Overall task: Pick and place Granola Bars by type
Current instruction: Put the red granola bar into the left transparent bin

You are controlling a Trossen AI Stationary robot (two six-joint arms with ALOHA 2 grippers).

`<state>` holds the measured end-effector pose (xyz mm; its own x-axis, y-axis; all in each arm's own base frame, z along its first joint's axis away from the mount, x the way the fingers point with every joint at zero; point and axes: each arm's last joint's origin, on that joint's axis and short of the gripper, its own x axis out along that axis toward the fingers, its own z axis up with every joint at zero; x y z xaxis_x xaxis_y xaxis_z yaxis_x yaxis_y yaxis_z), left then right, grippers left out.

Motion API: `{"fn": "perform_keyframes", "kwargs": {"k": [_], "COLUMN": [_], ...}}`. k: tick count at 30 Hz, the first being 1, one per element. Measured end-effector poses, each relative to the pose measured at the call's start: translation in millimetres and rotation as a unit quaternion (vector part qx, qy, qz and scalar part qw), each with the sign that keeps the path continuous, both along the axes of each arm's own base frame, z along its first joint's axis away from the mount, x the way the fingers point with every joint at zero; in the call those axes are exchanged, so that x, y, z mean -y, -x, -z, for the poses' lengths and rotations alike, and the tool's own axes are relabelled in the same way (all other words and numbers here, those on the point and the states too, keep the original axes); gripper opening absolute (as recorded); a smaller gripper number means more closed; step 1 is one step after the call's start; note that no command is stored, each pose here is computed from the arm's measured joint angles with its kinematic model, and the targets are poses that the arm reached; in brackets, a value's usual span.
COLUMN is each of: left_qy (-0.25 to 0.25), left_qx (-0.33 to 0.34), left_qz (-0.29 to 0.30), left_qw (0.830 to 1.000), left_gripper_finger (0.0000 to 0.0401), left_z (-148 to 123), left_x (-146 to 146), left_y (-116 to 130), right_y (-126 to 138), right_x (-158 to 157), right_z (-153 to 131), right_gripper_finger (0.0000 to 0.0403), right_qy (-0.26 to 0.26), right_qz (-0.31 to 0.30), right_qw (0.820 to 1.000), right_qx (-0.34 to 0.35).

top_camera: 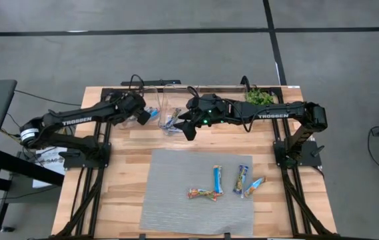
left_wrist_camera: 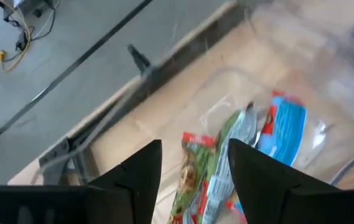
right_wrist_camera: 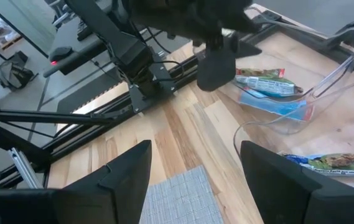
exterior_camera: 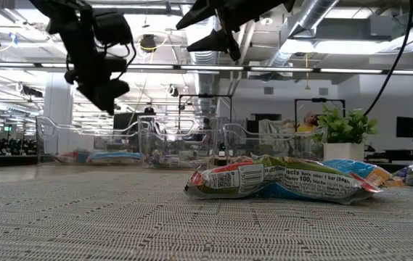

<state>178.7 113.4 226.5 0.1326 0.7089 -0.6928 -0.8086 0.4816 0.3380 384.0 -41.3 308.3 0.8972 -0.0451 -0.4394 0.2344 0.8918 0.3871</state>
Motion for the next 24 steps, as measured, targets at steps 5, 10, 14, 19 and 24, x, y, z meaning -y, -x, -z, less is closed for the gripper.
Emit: {"fn": "perform_keyframes", "kwargs": {"k": [5,10,14,19,24], "left_qy": [-0.011,-0.018,-0.039,-0.06,-0.034], "left_qx": [0.055,0.172,0.298,0.42,0.477], "left_qz": [0.012,0.039,0.095,0.209,0.334], "left_qw": [0.998,0.984,0.949,0.881,0.812], "left_gripper_finger": [0.0178,0.0178,0.0178,0.0178,0.0178], "left_z": [-26.4,-70.4,-110.9,-144.9,-160.7], "left_x": [0.0,6.7,19.7,40.2,56.7], "left_y": [-2.5,3.5,14.4,30.9,41.0], "right_y": [-0.1,2.1,6.7,12.3,18.1], "right_x": [-0.5,-4.8,-16.0,-36.2,-62.7], "right_z": [-0.1,-3.4,-6.8,-4.0,0.0], "right_gripper_finger": [0.0238,0.0238,0.0238,0.0238,0.0238], "right_qy": [-0.005,-0.03,-0.057,-0.121,-0.182], "right_qz": [-0.01,-0.043,-0.095,-0.185,-0.264], "right_qw": [1.0,0.999,0.994,0.975,0.944], "right_qx": [0.001,0.005,-0.004,-0.039,-0.08]}}
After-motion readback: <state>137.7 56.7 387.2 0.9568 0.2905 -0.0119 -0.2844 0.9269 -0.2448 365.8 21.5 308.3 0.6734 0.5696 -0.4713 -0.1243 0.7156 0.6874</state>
